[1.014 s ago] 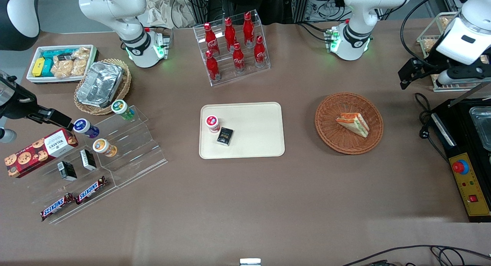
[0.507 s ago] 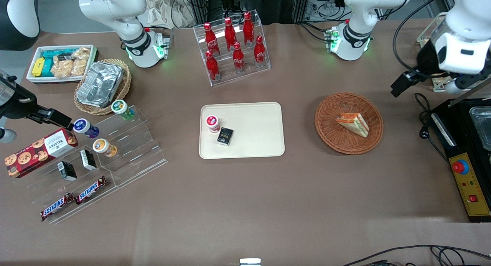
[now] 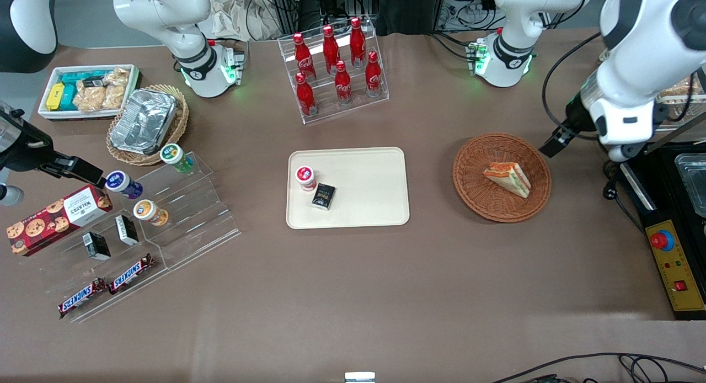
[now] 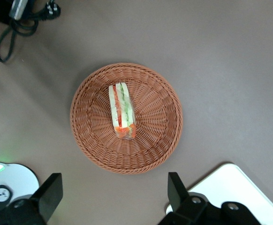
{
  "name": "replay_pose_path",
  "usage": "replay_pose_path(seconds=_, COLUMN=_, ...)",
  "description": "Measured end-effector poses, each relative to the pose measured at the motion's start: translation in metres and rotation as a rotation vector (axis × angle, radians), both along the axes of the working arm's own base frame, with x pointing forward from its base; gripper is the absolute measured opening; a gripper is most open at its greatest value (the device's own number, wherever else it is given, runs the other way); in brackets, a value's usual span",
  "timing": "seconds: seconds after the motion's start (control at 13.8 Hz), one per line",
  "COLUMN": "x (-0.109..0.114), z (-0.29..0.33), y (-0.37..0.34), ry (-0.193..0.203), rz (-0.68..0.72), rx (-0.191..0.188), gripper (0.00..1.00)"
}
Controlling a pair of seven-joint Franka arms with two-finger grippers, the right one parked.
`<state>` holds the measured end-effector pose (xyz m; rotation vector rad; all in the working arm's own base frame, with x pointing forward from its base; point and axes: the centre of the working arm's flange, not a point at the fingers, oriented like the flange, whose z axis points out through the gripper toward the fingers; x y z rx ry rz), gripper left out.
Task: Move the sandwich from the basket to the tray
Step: 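Lower the open left gripper over the wrapped sandwich in the basket, then close the left gripper on the sandwich's upright edge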
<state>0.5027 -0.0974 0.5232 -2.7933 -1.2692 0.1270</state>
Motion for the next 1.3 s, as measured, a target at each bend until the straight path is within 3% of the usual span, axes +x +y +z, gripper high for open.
replay_pose_path(seconds=0.58, x=-0.009, z=-0.117, y=0.002, ry=0.033, rz=0.078, rx=0.012, gripper=1.0)
replay_pose_path(seconds=0.94, x=-0.027, z=-0.182, y=0.015, ry=0.001, rz=0.099, rx=0.002, gripper=1.0)
replay_pose_path(seconds=1.3, x=-0.037, z=-0.226, y=0.018, ry=0.014, rz=0.103, rx=0.0, gripper=1.0)
